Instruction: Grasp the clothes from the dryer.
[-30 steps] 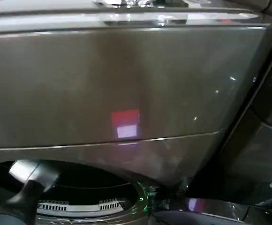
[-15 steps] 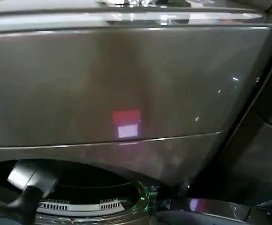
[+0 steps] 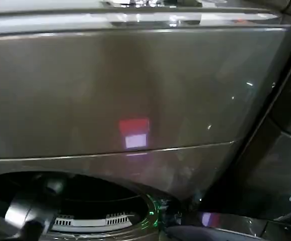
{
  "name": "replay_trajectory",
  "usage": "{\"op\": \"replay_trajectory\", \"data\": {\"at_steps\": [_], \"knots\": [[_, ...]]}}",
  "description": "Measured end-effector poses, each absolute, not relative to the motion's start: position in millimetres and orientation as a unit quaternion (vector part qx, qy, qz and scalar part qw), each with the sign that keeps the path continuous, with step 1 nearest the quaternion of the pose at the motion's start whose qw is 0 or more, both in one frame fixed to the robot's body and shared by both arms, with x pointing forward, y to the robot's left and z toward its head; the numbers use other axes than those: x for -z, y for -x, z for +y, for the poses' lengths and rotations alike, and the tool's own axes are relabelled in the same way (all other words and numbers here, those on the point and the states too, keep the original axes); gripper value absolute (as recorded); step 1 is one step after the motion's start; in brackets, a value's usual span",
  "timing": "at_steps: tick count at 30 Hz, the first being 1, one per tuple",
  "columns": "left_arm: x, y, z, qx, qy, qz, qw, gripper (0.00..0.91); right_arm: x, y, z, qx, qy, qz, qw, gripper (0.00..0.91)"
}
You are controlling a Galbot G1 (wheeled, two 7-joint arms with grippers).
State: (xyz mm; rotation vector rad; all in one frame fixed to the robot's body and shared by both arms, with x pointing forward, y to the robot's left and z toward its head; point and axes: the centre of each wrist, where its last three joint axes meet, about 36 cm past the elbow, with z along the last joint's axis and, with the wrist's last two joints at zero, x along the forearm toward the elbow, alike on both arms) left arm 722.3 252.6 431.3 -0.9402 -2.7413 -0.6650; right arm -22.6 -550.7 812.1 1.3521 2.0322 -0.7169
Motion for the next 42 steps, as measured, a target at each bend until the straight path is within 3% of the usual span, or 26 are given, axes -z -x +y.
{"op": "replay_trajectory", "data": {"at_steps": [13, 22, 42], "knots": [[-421.0, -702.9, 202.4, 0.121, 0.152, -0.98, -0.053, 0.0, -810.0, 21.1, -553.4, 0.266, -0.508, 0.765, 0.294, 0.907], [-426.5, -692.7, 178.6, 0.079, 0.058, -0.986, -0.134, 0.0, -809.6, 20.8, -554.8, 0.266, -0.507, 0.764, 0.296, 0.907], [-425.3, -678.3, 172.2, 0.031, -0.08, -0.983, -0.163, 0.0, -808.7, 20.5, -555.2, 0.268, -0.505, 0.763, 0.3, 0.907]]}}
